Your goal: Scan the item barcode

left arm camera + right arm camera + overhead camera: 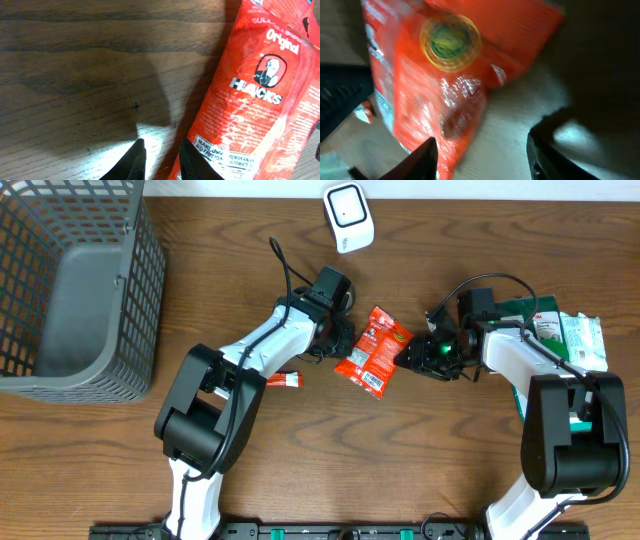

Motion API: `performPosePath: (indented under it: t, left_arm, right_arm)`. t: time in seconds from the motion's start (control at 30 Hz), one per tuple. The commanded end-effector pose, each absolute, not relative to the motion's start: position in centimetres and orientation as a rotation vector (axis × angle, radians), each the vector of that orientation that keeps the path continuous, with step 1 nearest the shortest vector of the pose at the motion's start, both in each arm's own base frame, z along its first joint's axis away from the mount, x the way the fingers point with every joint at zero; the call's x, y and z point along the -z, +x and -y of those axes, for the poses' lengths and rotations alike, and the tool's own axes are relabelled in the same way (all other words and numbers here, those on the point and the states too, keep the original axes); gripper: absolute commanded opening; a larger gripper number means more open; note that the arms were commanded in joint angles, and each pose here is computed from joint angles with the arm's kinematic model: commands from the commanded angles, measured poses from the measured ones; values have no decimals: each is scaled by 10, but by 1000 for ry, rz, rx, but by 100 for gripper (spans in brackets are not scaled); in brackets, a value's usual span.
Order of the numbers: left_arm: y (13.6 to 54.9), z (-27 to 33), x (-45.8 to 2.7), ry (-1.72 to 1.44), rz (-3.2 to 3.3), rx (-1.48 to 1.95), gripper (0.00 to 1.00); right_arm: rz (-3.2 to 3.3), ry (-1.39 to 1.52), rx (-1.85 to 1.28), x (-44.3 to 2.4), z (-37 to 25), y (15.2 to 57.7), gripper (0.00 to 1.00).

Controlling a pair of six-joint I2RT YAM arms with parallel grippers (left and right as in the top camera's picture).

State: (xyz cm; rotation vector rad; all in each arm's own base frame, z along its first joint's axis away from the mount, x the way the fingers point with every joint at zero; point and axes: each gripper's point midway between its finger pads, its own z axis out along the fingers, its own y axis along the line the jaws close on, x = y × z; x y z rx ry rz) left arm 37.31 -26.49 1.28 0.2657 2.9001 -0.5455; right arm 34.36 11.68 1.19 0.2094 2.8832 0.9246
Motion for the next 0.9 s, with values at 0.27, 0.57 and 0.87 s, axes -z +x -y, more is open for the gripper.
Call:
performPosePath:
  t: [0.27,0.57,0.87]
  left_arm:
    - [369,261,-4,266,-2930,517,25]
    - [368,262,-4,268,-2931,518,25]
    - [355,269,-2,309,-2959,512,24]
  right_arm:
    - [-2667,219,-1214,0,-143,334,49]
    - [-2542,154,-1237,5,-167,327,45]
    - [-2518,98,-1249,0,-178,328,36]
